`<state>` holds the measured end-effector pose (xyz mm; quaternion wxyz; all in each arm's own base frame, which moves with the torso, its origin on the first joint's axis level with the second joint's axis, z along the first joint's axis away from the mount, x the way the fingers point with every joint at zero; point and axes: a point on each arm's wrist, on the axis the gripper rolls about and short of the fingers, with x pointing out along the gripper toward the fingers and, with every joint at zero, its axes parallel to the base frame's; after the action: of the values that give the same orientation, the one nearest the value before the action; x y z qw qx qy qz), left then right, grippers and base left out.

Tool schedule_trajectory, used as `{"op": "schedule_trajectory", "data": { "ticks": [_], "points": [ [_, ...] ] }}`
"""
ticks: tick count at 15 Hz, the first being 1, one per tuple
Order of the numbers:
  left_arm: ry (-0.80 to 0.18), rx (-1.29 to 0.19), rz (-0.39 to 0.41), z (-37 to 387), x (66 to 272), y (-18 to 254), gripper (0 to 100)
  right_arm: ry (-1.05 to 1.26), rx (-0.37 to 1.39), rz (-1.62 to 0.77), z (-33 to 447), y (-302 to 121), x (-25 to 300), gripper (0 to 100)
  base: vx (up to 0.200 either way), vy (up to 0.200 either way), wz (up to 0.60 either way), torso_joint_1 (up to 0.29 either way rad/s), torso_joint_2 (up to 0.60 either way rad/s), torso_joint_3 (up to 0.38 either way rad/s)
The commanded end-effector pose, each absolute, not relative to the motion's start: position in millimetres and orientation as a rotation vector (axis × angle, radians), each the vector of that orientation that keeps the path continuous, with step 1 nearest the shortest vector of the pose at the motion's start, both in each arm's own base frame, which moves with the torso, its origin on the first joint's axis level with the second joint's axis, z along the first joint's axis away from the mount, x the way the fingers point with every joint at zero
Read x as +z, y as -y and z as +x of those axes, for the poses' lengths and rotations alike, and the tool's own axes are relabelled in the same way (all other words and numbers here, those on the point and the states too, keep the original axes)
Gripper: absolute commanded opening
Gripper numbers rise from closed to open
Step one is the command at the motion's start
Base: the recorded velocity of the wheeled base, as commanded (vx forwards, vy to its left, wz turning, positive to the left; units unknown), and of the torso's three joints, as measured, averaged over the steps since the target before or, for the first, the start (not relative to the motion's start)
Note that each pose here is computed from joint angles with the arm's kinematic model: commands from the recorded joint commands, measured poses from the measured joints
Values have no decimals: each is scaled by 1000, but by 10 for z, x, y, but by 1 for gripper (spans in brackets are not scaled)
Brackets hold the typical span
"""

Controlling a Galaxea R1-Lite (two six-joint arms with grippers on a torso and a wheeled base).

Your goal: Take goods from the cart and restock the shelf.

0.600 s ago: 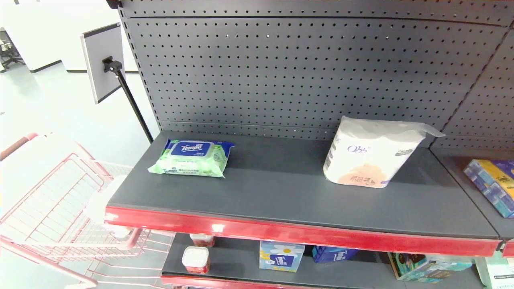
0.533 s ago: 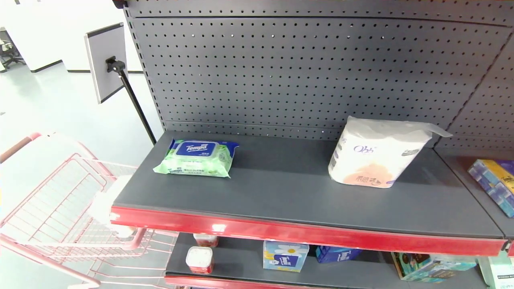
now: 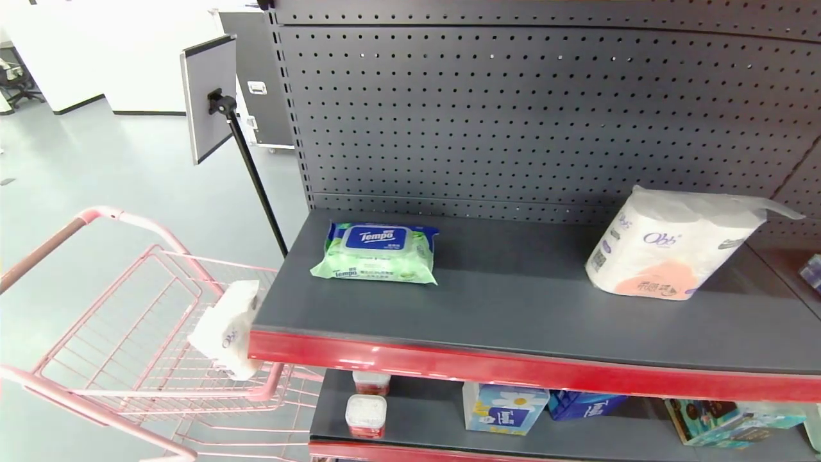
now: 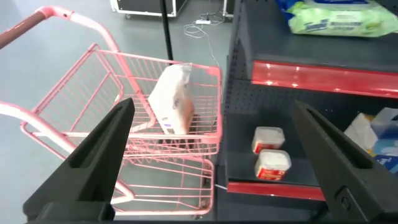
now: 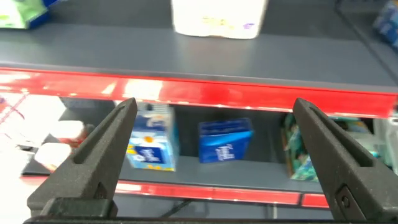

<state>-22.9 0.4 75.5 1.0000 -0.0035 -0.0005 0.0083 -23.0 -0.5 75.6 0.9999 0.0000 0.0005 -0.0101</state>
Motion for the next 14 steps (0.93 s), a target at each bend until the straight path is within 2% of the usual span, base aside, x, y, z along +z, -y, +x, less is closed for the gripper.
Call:
{"op": "schedule_trajectory", "data": {
  "ticks": [1, 14],
  "points": [
    [0, 17, -6, -228, 755, -4, 100, -2, -20, 0, -229, 5, 756, 100, 0, 200, 0, 2, 7, 2],
    [0, 17, -8, -228, 755, -4, 100, -2, -20, 0, -229, 6, 756, 100, 0, 200, 0, 3, 3, 2]
  ]
}}
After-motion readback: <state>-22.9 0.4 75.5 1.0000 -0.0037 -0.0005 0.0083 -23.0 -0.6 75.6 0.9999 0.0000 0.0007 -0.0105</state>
